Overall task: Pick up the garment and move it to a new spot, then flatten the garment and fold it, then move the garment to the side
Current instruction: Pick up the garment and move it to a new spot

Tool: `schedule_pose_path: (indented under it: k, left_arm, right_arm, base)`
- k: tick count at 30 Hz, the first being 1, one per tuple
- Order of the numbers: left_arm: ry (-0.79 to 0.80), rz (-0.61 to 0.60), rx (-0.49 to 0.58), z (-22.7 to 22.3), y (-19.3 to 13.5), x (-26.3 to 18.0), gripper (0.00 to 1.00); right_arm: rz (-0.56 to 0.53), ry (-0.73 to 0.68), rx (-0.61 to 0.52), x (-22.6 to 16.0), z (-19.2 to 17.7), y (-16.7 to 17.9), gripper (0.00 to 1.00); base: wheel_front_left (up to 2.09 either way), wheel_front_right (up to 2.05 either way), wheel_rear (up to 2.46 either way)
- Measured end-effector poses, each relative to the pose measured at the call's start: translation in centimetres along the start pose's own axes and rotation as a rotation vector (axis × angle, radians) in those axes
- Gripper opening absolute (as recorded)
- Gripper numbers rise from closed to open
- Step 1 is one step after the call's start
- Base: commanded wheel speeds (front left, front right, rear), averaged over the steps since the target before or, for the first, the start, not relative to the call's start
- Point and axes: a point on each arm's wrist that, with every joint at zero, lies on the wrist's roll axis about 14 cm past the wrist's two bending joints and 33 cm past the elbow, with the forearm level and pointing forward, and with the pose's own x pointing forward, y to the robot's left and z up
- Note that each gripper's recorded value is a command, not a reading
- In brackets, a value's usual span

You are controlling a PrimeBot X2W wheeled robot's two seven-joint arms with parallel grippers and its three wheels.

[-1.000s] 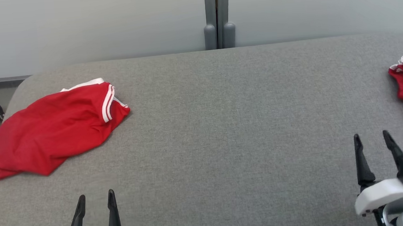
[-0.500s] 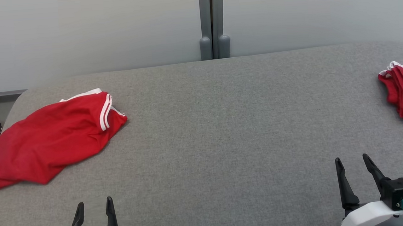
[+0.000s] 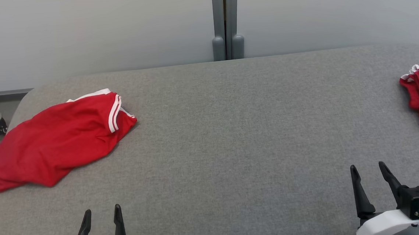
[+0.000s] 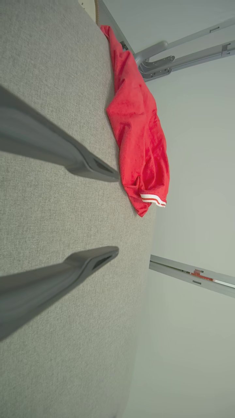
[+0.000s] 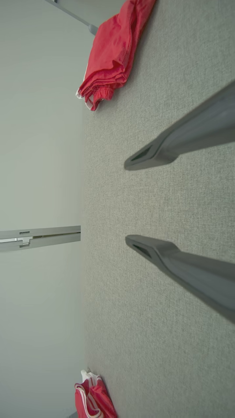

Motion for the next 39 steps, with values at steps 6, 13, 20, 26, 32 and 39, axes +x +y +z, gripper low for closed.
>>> schedule_pose_path:
  k: [6, 13, 20, 26, 32, 39]
  left_arm:
    - [-0.012, 0.046, -0.001, 0.3, 1.2, -1.0, 1.0]
    - [-0.021, 0.161, -0.004, 0.4, 4.1, -3.7, 1.0]
    - [-0.019, 0.301, -0.019, 0.0, 7.1, -7.4, 1.0]
    - [-0.033, 0.305, -0.03, 0.5, 7.1, -7.0, 1.0]
    - [-0.101, 0.139, -0.03, 3.6, 4.0, 0.9, 1.0]
    - [-0.028, -0.064, 0.009, 4.4, 0.2, 12.0, 1.0]
  right_arm:
    - [0.038, 0.005, 0.008, 0.6, -0.2, 1.2, 1.0]
    - [0.176, 0.011, 0.015, 2.2, -0.2, 5.7, 1.0]
    - [0.336, 0.01, 0.013, 3.6, -0.1, 11.1, 1.0]
    - [0.398, 0.003, -0.007, 4.7, 0.0, 13.2, 1.0]
    - [0.441, -0.059, -0.06, 8.2, 1.2, 14.7, 1.0]
    - [0.481, -0.068, -0.091, 12.4, -0.2, 15.2, 1.0]
  base:
    - [0.0, 0.0, 0.0]
    - [0.0, 0.0, 0.0]
    - [0.0, 0.0, 0.0]
    - [0.0, 0.0, 0.0]
    - [0.0, 0.0, 0.0]
    - [0.0, 0.0, 0.0]
